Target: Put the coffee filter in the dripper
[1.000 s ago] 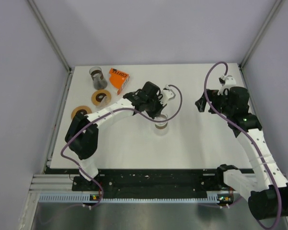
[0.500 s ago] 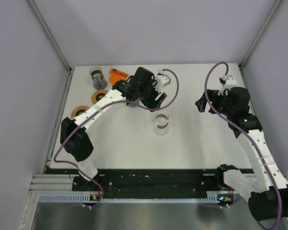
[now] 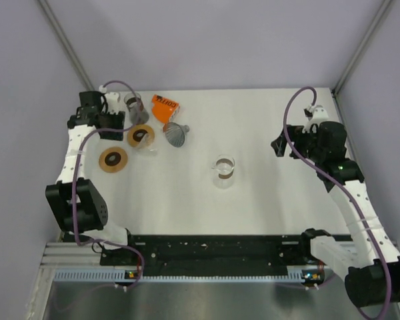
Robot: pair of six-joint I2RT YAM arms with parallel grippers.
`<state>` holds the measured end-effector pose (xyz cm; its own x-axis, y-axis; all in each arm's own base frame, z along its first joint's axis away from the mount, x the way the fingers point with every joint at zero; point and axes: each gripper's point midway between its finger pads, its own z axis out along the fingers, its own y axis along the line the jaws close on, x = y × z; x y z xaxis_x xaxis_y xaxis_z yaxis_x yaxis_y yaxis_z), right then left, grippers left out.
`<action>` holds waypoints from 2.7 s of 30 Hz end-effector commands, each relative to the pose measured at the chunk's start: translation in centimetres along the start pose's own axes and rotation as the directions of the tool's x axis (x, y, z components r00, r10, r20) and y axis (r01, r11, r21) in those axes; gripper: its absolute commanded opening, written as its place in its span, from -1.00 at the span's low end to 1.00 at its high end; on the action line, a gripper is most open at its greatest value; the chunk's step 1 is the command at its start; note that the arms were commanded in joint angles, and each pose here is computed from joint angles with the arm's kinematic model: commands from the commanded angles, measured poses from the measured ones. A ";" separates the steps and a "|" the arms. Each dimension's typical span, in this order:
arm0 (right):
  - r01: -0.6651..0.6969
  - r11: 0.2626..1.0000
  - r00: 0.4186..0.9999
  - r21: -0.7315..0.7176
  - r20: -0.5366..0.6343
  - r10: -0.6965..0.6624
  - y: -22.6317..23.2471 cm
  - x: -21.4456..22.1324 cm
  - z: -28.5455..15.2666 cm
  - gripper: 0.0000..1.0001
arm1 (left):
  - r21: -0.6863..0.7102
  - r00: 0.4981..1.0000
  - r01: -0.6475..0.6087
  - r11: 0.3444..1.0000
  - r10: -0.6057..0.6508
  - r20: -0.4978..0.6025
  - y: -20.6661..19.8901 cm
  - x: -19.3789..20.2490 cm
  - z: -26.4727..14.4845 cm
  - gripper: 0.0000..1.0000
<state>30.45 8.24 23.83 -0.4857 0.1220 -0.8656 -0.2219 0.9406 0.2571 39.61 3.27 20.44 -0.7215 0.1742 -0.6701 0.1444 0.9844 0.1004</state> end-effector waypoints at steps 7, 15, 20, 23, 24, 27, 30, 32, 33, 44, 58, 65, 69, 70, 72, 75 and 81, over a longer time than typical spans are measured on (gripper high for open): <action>0.011 1.000 0.999 -0.025 0.038 -0.010 0.8 -2.1 0.3 0.90 | -0.143 0.956 0.225 0.964 -0.247 -0.160 10.9 6.5 5.8 -0.06; -0.009 1.000 0.999 -0.013 0.041 0.009 0.7 -2.2 0.2 0.90 | -0.105 0.943 0.252 0.962 -0.269 -0.197 10.6 7.6 8.9 -0.07; 0.005 1.000 0.999 0.006 0.034 -0.006 0.3 -1.9 -0.1 0.90 | -0.113 0.935 0.247 0.962 -0.267 -0.233 10.7 8.7 9.8 -0.17; 0.009 1.000 0.999 0.010 0.034 -0.009 0.3 -2.1 -0.1 0.91 | -0.076 0.926 0.265 0.961 -0.275 -0.259 9.6 9.6 10.0 -0.17; 0.011 1.000 0.999 0.009 0.037 -0.011 0.3 -2.2 -0.2 0.91 | -0.068 0.924 0.268 0.961 -0.276 -0.263 9.4 9.8 10.1 -0.17; 0.010 1.000 0.999 0.011 0.033 -0.011 0.3 -2.0 -0.1 0.91 | -0.056 0.915 0.279 0.959 -0.283 -0.287 8.8 10.6 10.3 -0.17; 0.008 1.000 1.000 0.014 0.020 -0.008 0.1 -1.5 0.1 0.91 | -0.077 0.914 0.272 0.959 -0.283 -0.291 9.1 11.1 10.5 -0.18; 0.008 1.000 1.000 0.016 0.016 -0.008 0.0 -1.4 0.2 0.91 | -0.093 0.910 0.269 0.959 -0.285 -0.302 9.4 11.5 10.8 -0.20; 0.009 1.000 1.000 0.018 0.014 -0.009 0.0 -1.4 0.2 0.92 | -0.096 0.907 0.271 0.958 -0.287 -0.308 9.4 11.7 10.9 -0.22; 0.023 0.999 1.000 0.026 0.012 -0.023 -0.2 -1.5 0.4 0.92 | -0.088 0.888 0.276 0.957 -0.290 -0.357 8.6 13.5 11.1 -0.25; -0.001 1.000 1.000 0.018 0.013 0.001 -0.1 -1.4 0.6 0.92 | -0.272 0.890 0.151 0.950 -0.250 -0.380 11.7 15.6 14.4 -0.90; -0.005 1.000 1.000 0.001 0.022 0.005 0.3 -1.4 0.2 0.92 | -0.264 0.925 0.228 0.937 -0.293 -0.242 11.9 12.8 12.3 -1.00; -0.024 0.999 0.999 -0.026 0.028 0.025 1.0 -1.7 -0.2 0.93 | -0.258 0.947 0.274 0.927 -0.307 -0.096 12.4 8.1 9.1 -1.00; -0.024 0.999 0.999 -0.038 0.033 0.026 1.3 -1.8 -0.3 0.92 | -0.259 0.949 0.274 0.926 -0.304 -0.080 12.4 7.4 8.3 -1.00; -0.020 0.998 0.999 -0.062 0.040 0.023 1.8 -2.0 -0.7 0.92 | -0.262 0.951 0.281 0.923 -0.304 -0.051 12.6 6.1 6.9 -1.00; -0.014 0.996 0.998 -0.086 0.060 0.019 2.3 -2.5 -1.3 0.92 | -0.206 0.955 0.290 0.935 -0.296 -0.001 11.7 4.2 5.1 -1.00; -0.002 0.980 0.996 -0.200 0.083 0.019 5.8 -3.9 -1.9 0.89 | 0.051 0.957 0.276 0.960 -0.280 0.081 6.6 -0.1 0.8 -1.00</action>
<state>29.68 9.60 24.62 -0.5029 0.1496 -0.8513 -0.2632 0.9117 0.3156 40.53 13.99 13.76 -0.7739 -0.1304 -0.6197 -0.1707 0.9853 0.0060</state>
